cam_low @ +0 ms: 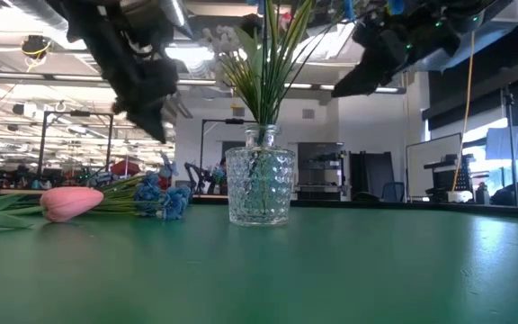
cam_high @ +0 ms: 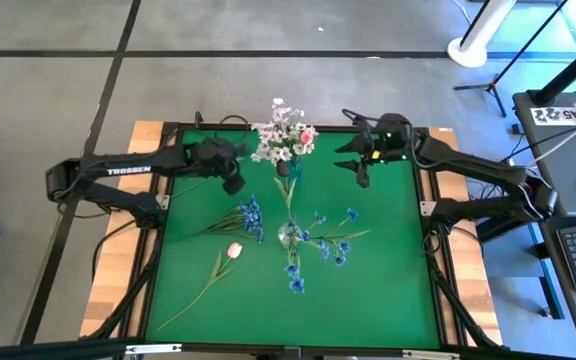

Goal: Sort flowers into vase by color
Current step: Put the black tulip into the transparent vase, then put the blue flowers into the transparent vase

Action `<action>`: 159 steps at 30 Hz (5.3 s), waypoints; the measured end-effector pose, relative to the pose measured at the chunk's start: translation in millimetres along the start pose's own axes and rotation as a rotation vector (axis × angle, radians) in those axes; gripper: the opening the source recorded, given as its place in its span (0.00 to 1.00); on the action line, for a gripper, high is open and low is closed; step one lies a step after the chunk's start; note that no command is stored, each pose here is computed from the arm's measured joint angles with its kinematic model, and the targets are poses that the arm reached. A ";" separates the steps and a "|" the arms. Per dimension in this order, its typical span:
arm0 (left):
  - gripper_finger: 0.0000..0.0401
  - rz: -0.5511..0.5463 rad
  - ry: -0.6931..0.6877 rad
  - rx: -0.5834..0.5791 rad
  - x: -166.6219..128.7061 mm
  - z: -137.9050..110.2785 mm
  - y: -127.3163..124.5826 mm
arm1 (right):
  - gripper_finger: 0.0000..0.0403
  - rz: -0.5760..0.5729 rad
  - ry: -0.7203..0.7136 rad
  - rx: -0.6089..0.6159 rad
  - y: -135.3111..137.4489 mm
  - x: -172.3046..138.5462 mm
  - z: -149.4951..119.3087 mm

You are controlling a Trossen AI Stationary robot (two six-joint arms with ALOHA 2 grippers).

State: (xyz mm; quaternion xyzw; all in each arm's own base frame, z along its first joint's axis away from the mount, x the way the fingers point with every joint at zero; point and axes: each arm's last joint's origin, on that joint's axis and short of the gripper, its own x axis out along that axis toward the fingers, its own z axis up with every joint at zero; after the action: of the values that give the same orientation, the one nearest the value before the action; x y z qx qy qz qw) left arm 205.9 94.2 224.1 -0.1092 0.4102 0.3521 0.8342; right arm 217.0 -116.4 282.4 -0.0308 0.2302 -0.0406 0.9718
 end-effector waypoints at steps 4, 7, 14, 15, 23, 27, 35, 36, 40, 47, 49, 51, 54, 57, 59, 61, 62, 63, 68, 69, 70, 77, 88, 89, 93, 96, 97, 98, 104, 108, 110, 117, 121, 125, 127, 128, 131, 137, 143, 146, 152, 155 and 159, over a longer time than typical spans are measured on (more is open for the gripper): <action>0.03 0.040 0.162 -0.065 4.7 -4.1 17.4 | 0.47 0.014 -0.016 0.008 4.8 -4.8 -2.0; 0.03 0.031 0.253 -0.120 9.1 -9.2 32.0 | 0.47 0.024 -0.004 0.014 6.2 -3.7 -7.3; 0.13 -0.028 0.309 -0.145 14.2 -11.3 46.8 | 0.47 0.091 -0.021 0.028 8.4 -2.9 -9.2; 0.16 -0.024 0.317 -0.145 15.2 -11.8 47.8 | 0.47 0.095 -0.023 0.027 8.5 -2.9 -9.0; 0.37 0.014 0.451 -0.124 41.3 -20.0 50.6 | 0.47 0.101 -0.026 0.018 8.7 -2.9 -8.9; 0.39 0.076 0.529 -0.096 62.0 -26.7 50.8 | 0.47 0.119 -0.031 0.015 9.2 -3.0 -8.8; 0.37 0.105 0.668 -0.142 95.4 -40.5 61.2 | 0.47 0.152 -0.039 0.002 10.2 -3.1 -8.7; 0.36 0.102 0.675 -0.151 97.0 -41.2 61.9 | 0.47 0.153 -0.038 0.001 10.3 -3.1 -8.8; 0.27 0.094 0.678 -0.191 98.2 -41.6 63.3 | 0.47 0.161 -0.037 -0.001 10.6 -3.2 -9.2; 0.02 0.130 0.666 -0.222 98.6 -42.1 62.7 | 0.47 0.195 -0.036 0.004 11.7 -3.3 -10.1; 0.01 0.146 0.676 -0.218 97.3 -40.4 63.4 | 0.47 0.260 -0.036 0.014 13.8 -3.8 -11.5; 0.01 0.183 0.658 -0.217 91.7 -35.6 64.8 | 0.47 0.298 -0.033 0.022 15.3 -4.3 -12.6; 0.00 0.238 0.585 -0.204 74.8 -21.2 65.8 | 0.47 0.281 -0.013 0.029 17.1 -9.0 -13.4; 0.00 0.277 0.462 -0.205 43.1 3.0 67.8 | 0.47 0.256 0.004 0.033 18.4 -14.2 -13.8; 0.00 0.298 0.409 -0.219 20.1 12.6 68.7 | 0.47 0.240 -0.005 0.025 19.3 -18.3 -12.2; 0.00 0.288 0.271 -0.259 -11.0 29.2 70.7 | 0.47 0.236 -0.019 0.018 20.6 -22.7 -10.3; 0.00 0.278 0.211 -0.281 -27.6 34.2 71.6 | 0.47 0.234 -0.028 0.012 20.9 -24.2 -9.2; 0.00 0.261 0.156 -0.299 -43.0 37.3 72.1 | 0.47 0.233 -0.030 0.011 21.4 -25.7 -8.9; 0.00 0.065 -0.207 -0.359 -119.6 48.9 65.9 | 0.47 0.228 -0.032 0.009 21.8 -27.0 -8.5; 0.00 0.003 -0.280 -0.357 -133.2 48.1 64.2 | 0.47 0.217 -0.029 0.009 21.4 -26.9 -8.6; 0.00 -0.068 -0.355 -0.347 -146.5 47.3 61.8 | 0.47 0.202 -0.025 0.008 21.0 -26.8 -8.6; 0.00 -0.584 -0.709 -0.189 -197.0 45.0 25.2 | 0.47 -0.150 0.121 -0.022 8.8 -24.9 -22.7; 0.00 -0.793 -0.974 0.012 -151.7 8.7 -67.6 | 0.47 0.018 -0.018 0.144 5.9 -12.9 -64.4; 0.00 -0.806 -0.986 0.022 -146.0 4.6 -74.8 | 0.47 0.014 -0.031 0.157 6.3 -11.7 -67.2; 0.00 -0.819 -1.022 0.032 -123.8 -5.3 -100.9 | 0.47 0.000 -0.103 0.208 7.6 -8.3 -75.6; 0.00 -0.819 -1.020 0.042 -107.1 -6.1 -119.9 | 0.47 -0.001 -0.163 0.222 8.7 -7.1 -79.9; 0.00 -0.817 -1.016 0.045 -101.6 -6.0 -125.8 | 0.47 0.004 -0.172 0.222 9.2 -6.9 -81.3; 0.00 -0.820 -1.014 0.048 -97.3 -5.3 -130.9 | 0.47 0.008 -0.180 0.221 9.8 -6.7 -82.7; 0.00 -0.793 -0.939 0.088 -72.6 -7.9 -153.5 | 0.47 0.014 -0.182 0.241 12.8 -5.3 -92.5; 0.00 -0.733 -0.911 0.076 -62.2 -10.4 -159.1 | 0.47 0.023 -0.173 0.245 14.1 -4.8 -96.3; 0.00 -0.687 -0.900 0.070 -57.3 -11.6 -160.5 | 0.47 0.025 -0.167 0.249 14.5 -4.6 -97.9; 0.00 -0.657 -0.896 0.071 -54.3 -12.4 -161.5 | 0.47 0.069 -0.172 0.246 15.8 -4.6 -97.6; 0.00 -0.656 -0.833 0.068 -49.8 -16.1 -162.2 | 0.47 0.069 -0.174 0.244 15.7 -4.7 -97.4; 0.01 -0.630 -0.755 0.082 -43.4 -21.5 -162.5 | 0.47 0.085 -0.184 0.238 16.0 -4.8 -96.5; 0.04 -0.628 -0.721 0.083 -41.5 -24.6 -163.3 | 0.47 0.096 -0.200 0.229 16.0 -5.2 -94.9; 0.06 -0.628 -0.711 0.089 -41.5 -26.1 -164.0 | 0.47 0.097 -0.207 0.224 15.9 -5.3 -94.1; 0.13 -0.643 -0.676 0.092 -42.6 -31.5 -167.1 | 0.47 0.095 -0.218 0.217 15.6 -5.6 -93.0; 0.28 -0.626 -0.642 0.063 -45.0 -37.8 -169.5 | 0.47 0.093 -0.228 0.212 15.4 -5.8 -92.0; 0.39 -0.547 -0.585 0.087 -62.1 -32.2 -169.2 | 0.47 0.093 -0.229 0.211 15.3 -5.8 -91.9; 0.40 -0.485 -0.511 0.109 -80.5 -26.4 -167.8 | 0.47 0.093 -0.229 0.211 15.3 -5.8 -91.8; 0.40 -0.407 -0.301 0.119 -114.9 -21.4 -164.3 | 0.47 0.093 -0.230 0.210 15.2 -5.8 -91.7; 0.40 -0.354 -0.167 0.082 -126.3 -24.8 -156.9 | 0.47 0.093 -0.229 0.210 15.2 -5.8 -91.8; 0.40 -0.249 0.065 0.027 -125.2 -41.9 -141.8 | 0.47 0.093 -0.229 0.210 15.2 -5.8 -91.8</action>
State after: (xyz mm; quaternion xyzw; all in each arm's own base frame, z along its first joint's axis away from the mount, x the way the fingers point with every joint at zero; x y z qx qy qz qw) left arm 224.4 -91.1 277.5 -0.1595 0.4251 0.2365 0.8590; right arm 171.5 -104.5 202.0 0.0772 0.1134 -0.0159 0.9904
